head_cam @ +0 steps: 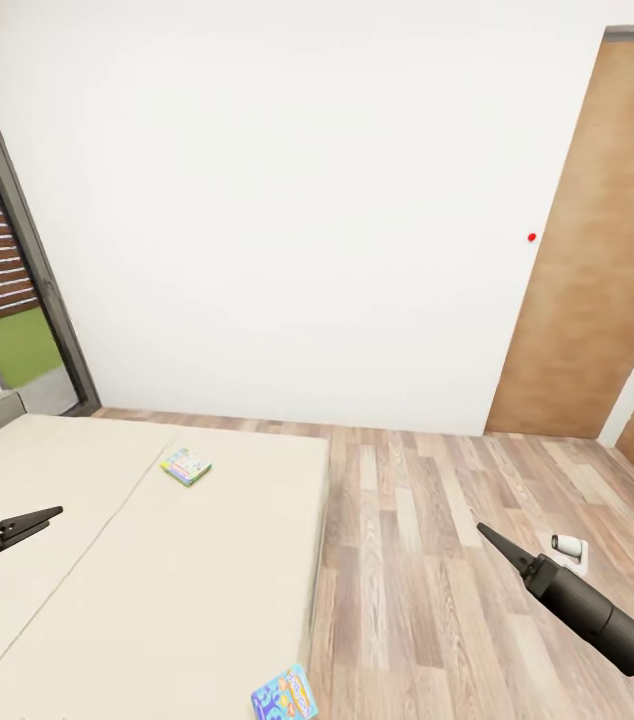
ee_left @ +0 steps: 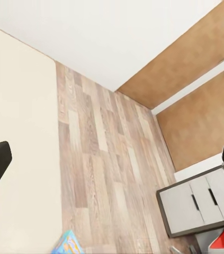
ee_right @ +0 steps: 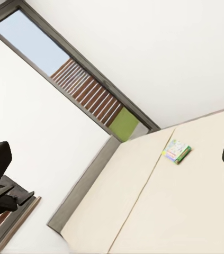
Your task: Put all the toys in the child's room - the three board games (two on the bed and one on the table), the two jigsaw puzzles on the table, and the tennis ball on the table - inside the toy box on the table in the child's room.
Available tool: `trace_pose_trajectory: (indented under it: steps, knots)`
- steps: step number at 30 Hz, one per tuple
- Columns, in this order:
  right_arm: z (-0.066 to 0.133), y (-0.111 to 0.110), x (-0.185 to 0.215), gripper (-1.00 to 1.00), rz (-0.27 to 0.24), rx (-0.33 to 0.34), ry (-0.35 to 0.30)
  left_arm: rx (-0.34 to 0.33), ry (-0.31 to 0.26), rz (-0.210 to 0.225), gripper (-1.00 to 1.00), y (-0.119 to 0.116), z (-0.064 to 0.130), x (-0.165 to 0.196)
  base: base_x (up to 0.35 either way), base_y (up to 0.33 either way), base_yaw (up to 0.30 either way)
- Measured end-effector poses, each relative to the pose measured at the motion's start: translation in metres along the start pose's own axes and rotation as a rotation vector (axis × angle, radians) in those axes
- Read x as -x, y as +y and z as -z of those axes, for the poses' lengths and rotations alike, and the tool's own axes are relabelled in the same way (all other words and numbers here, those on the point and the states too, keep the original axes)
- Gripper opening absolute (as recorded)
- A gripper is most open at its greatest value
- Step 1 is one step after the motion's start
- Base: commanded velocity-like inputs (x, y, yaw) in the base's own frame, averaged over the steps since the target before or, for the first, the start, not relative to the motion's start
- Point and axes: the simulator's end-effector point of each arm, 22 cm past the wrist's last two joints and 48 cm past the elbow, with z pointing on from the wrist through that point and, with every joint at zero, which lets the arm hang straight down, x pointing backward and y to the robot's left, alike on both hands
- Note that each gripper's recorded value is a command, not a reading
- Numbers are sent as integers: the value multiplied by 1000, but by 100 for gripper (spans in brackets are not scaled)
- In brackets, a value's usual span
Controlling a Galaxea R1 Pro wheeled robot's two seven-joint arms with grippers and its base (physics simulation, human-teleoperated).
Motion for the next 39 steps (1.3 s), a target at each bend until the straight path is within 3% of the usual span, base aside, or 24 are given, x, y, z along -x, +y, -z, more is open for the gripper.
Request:
trace_pose_trajectory:
  steps: [10, 28, 39]
  knots:
    - [0, 3, 2, 100, 7, 5, -2, -3, -5, -3, 100, -2, 1, 2, 0, -186, 209]
    - [-1, 3, 0, 100, 9, 1, 3, -3, -6, -4, 100, -2, 1, 2, 0, -8, 24]
    - [-2, 3, -1, 100, 8, 3, 3, -3, -6, -4, 100, -2, 2, 2, 0, -33, 227]
